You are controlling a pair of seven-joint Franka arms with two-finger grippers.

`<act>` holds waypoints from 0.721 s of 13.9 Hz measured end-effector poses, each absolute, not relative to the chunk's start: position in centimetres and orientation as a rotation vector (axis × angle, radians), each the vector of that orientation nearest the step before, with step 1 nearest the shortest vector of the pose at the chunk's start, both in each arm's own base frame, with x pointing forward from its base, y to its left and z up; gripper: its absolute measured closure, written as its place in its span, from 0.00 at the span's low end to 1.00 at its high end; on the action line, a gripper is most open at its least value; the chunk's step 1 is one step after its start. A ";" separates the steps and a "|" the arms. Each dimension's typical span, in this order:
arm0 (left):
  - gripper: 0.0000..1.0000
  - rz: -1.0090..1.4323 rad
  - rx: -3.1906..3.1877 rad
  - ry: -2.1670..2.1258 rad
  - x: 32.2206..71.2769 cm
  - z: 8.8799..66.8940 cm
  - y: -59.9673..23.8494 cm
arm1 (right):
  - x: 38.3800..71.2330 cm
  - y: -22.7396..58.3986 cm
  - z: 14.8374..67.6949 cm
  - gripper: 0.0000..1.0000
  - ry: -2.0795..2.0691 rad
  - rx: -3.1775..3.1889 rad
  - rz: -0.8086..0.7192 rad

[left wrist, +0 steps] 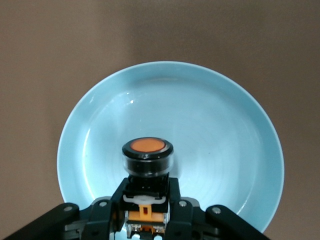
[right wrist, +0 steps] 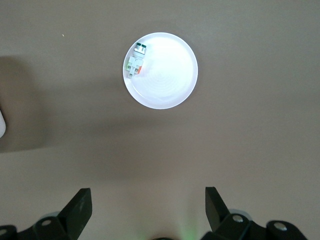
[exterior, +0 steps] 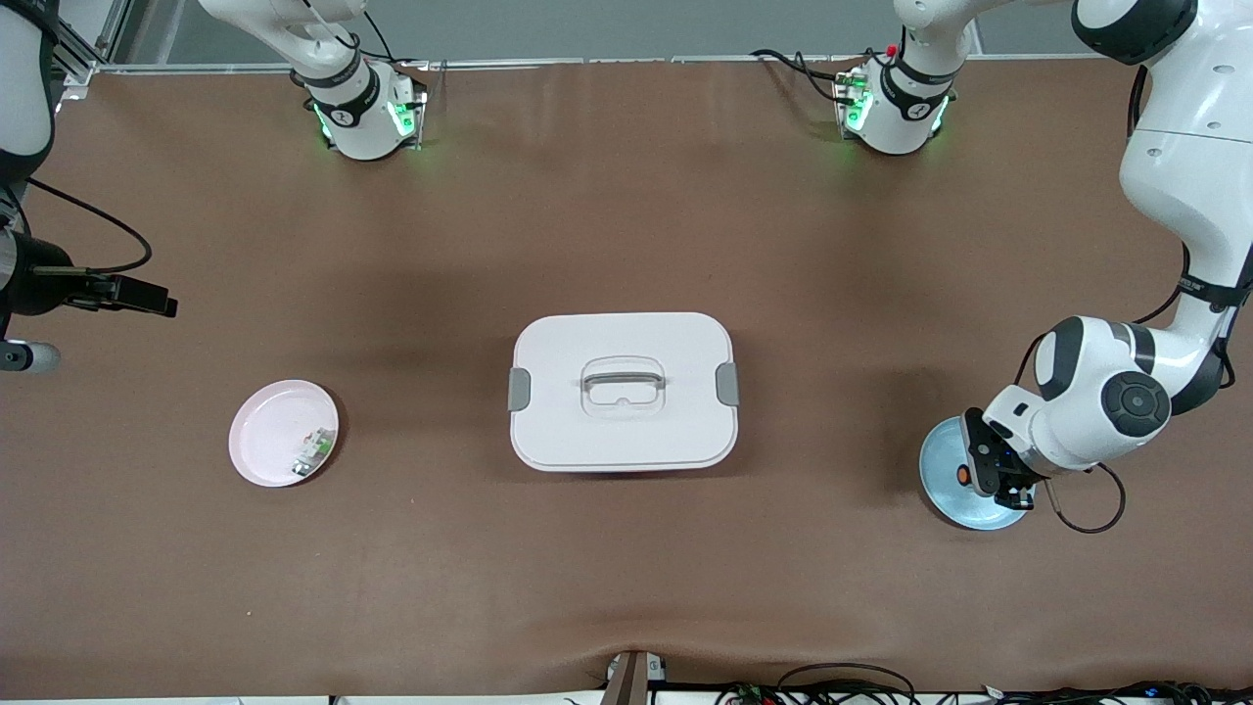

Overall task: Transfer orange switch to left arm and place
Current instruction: 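Lower the switch onto the blue plate with the left gripper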

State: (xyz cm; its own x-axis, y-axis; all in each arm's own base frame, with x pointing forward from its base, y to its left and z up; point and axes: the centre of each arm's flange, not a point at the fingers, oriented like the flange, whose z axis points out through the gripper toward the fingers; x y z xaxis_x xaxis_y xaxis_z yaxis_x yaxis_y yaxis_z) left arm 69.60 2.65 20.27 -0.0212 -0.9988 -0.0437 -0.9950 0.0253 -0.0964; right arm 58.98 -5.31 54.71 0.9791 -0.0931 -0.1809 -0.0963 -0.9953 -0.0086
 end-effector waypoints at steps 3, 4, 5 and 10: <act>0.66 -0.078 -2.097 2.180 69.7 19.9 2.5 | 56.8 -5.6 53.1 0.00 0.149 -3.108 0.168; 0.66 -0.090 -2.096 2.178 69.8 19.7 2.6 | 55.8 -5.5 52.6 0.00 0.146 -3.106 0.158; 0.66 -0.096 -2.094 2.180 69.8 19.3 2.7 | 54.9 -5.4 52.2 0.00 0.144 -3.103 0.158; 0.33 -0.106 -2.087 2.183 69.8 19.0 3.3 | 53.9 -5.3 51.8 0.00 0.142 -3.100 0.156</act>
